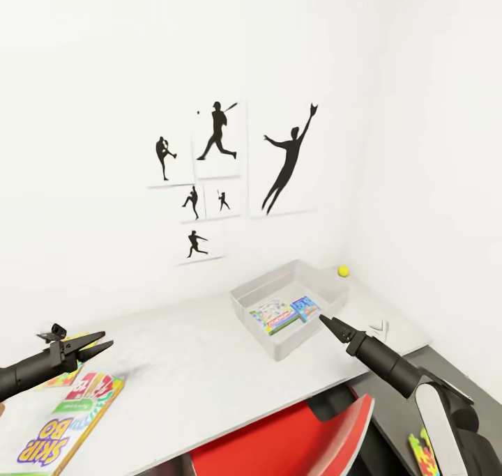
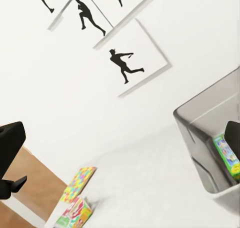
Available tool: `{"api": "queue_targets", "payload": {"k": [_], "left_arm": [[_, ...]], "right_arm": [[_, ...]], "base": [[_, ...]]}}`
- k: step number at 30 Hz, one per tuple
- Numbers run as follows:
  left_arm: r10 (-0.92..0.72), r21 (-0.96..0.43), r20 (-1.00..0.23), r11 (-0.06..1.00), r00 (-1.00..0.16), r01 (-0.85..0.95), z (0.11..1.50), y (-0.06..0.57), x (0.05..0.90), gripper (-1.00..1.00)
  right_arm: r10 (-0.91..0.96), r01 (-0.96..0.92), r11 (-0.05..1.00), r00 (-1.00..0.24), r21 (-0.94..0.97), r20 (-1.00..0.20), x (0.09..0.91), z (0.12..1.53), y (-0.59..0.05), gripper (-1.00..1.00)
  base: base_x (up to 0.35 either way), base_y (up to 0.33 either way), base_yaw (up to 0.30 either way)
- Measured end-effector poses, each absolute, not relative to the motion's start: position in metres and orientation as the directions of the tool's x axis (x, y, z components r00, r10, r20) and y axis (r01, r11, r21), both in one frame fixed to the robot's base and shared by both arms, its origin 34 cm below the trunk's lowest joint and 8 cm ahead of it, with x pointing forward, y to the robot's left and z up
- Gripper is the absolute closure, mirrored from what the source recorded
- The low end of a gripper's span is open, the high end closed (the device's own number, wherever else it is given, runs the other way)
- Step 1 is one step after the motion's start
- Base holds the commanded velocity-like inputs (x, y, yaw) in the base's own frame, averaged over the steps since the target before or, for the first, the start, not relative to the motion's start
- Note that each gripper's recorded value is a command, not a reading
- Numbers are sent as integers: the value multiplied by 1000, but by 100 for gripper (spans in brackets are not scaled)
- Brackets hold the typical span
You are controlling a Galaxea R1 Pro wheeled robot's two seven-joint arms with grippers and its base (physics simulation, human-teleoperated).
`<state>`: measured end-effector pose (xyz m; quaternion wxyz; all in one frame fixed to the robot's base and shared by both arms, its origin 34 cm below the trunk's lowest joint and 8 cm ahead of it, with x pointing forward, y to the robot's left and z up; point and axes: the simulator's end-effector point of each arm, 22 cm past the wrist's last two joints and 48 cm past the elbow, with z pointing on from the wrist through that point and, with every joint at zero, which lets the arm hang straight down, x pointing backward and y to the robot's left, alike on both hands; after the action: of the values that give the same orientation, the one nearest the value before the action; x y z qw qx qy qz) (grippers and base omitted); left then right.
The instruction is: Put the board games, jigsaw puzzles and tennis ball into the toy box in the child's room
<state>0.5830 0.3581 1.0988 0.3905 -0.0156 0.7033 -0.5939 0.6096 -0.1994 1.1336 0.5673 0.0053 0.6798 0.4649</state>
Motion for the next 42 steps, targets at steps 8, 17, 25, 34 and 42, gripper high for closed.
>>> {"api": "queue_targets", "payload": {"k": [8, 17, 25, 34, 42], "left_arm": [[-486, -847, -531, 295, -694, 442, 1099, 358, 583, -100], [-485, -847, -531, 295, -694, 442, 1099, 359, 583, -100], [-485, -847, -531, 296, -694, 442, 1099, 359, 583, -100], [-485, -847, -531, 296, -694, 442, 1099, 359, 583, -100], [-485, -847, -531, 297, -694, 441, 1099, 359, 583, -100]], "right_arm": [[535, -521, 568, -356, 638, -767, 609, 1134, -200, -100], [535, -520, 569, -356, 638, -767, 610, 1133, -200, -100], [535, -520, 568, -356, 637, -767, 610, 1134, -200, -100], [535, -519, 569, -356, 638, -767, 610, 1133, -201, -100], [535, -520, 568, -356, 637, -767, 610, 1134, -200, -100]], "base": [[230, -54, 0], [90, -51, 0], [28, -1, 0], [87, 37, 0], [44, 3, 0]]}}
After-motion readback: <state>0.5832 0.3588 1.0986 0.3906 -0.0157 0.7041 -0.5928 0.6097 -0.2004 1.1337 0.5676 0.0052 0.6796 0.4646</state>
